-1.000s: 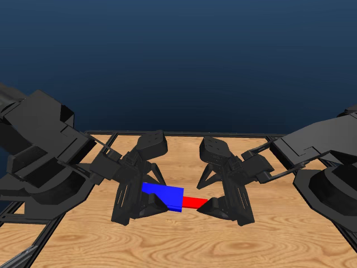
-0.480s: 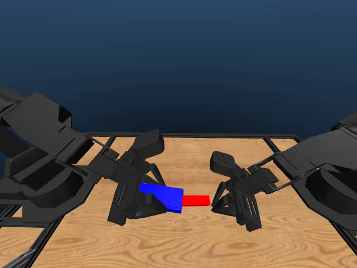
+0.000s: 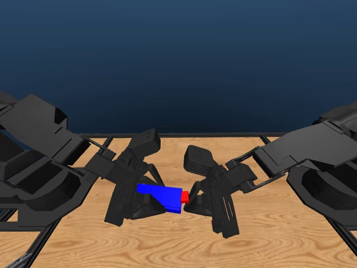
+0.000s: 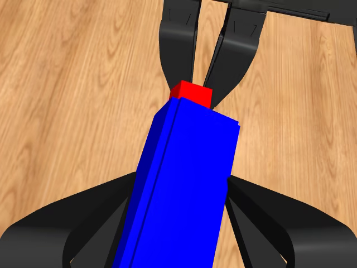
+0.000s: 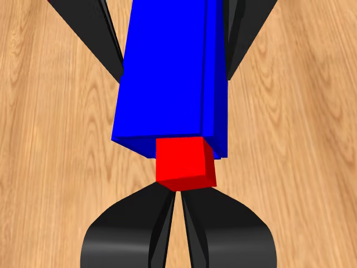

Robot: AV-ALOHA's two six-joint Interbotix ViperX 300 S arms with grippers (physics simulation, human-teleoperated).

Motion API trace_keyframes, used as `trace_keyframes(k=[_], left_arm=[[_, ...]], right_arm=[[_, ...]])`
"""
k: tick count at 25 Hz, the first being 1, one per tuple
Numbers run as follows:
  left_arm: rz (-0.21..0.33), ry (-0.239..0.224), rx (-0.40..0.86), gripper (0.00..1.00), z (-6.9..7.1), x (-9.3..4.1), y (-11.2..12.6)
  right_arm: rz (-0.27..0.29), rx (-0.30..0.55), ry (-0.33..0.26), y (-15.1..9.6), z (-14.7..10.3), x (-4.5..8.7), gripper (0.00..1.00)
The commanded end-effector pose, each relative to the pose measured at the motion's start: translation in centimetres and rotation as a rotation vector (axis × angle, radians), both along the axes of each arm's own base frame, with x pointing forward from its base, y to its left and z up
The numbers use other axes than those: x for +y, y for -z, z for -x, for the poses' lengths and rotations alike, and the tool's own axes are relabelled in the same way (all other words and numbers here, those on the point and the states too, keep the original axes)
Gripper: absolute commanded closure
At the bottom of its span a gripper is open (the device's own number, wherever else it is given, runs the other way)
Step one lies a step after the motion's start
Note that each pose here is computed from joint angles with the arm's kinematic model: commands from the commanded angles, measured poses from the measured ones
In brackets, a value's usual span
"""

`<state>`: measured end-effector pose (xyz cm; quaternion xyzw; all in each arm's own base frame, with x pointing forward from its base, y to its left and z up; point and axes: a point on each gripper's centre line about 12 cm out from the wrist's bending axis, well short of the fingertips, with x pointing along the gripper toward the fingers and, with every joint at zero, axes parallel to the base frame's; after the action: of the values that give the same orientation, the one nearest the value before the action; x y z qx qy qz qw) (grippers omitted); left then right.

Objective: Insert peg into socket

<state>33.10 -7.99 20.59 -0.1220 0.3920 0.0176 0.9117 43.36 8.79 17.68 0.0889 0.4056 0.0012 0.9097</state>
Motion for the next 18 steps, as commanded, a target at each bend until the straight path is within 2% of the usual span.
trace_keyframes(k=[1, 3, 4, 5, 6, 8, 9, 10, 11, 12, 15, 16, 17, 18], left_arm=[[0.011, 0.022, -0.047, 1.0, -0.4, -0.3, -1.0], [0.026, 0.027, -0.084, 1.0, -0.7, -0.3, -1.8], [0.01, 0.022, -0.042, 1.0, -0.5, -0.1, -0.7], [0.019, 0.027, -0.067, 1.0, -0.6, -0.1, -1.1], [0.011, 0.028, -0.049, 1.0, -0.4, -0.1, -0.8], [0.018, 0.029, -0.071, 1.0, -0.5, -0.1, -1.5], [0.014, 0.027, -0.048, 1.0, -0.2, -0.1, -0.8], [0.022, 0.029, -0.077, 1.0, -0.4, -0.1, -1.7], [0.013, 0.028, -0.049, 1.0, -0.2, 0.0, -0.7], [0.025, 0.028, -0.081, 1.0, -0.3, -0.1, -1.7], [0.031, 0.036, -0.075, 1.0, 0.0, 0.1, -0.7], [0.038, 0.032, -0.095, 1.0, -0.1, 0.0, -1.6], [0.052, 0.043, -0.119, 1.0, -0.1, 0.0, -1.7], [0.044, 0.037, -0.092, 1.0, 0.0, 0.2, -0.8]], right_arm=[[0.02, -0.079, -0.034, -2.1, -2.6, 0.2, 1.0], [0.024, -0.082, -0.035, -1.8, -3.6, 0.1, 1.0], [0.022, -0.076, -0.039, -1.6, -3.8, 0.1, 1.0], [0.023, -0.064, -0.043, -0.9, -4.1, 0.3, 1.0], [0.017, -0.062, -0.042, -0.8, -4.1, 0.4, 1.0], [0.005, -0.048, -0.033, -0.2, -3.9, 0.3, 1.0], [-0.003, -0.036, -0.029, 0.2, -3.4, 0.3, 1.0], [-0.011, -0.018, -0.021, 0.7, -2.8, 0.3, 1.0], [-0.017, 0.004, -0.014, 1.3, -2.1, 0.2, 1.0], [-0.023, 0.006, -0.008, 1.3, -1.8, 0.1, 1.0], [-0.059, 0.03, 0.037, 1.9, 0.8, -0.8, 1.0], [-0.065, 0.037, 0.045, 2.0, 1.3, -0.9, 1.0], [-0.077, 0.036, 0.056, 2.2, 2.0, -1.1, 1.0], [-0.099, 0.014, 0.062, 2.1, 2.5, -1.1, 1.0]])
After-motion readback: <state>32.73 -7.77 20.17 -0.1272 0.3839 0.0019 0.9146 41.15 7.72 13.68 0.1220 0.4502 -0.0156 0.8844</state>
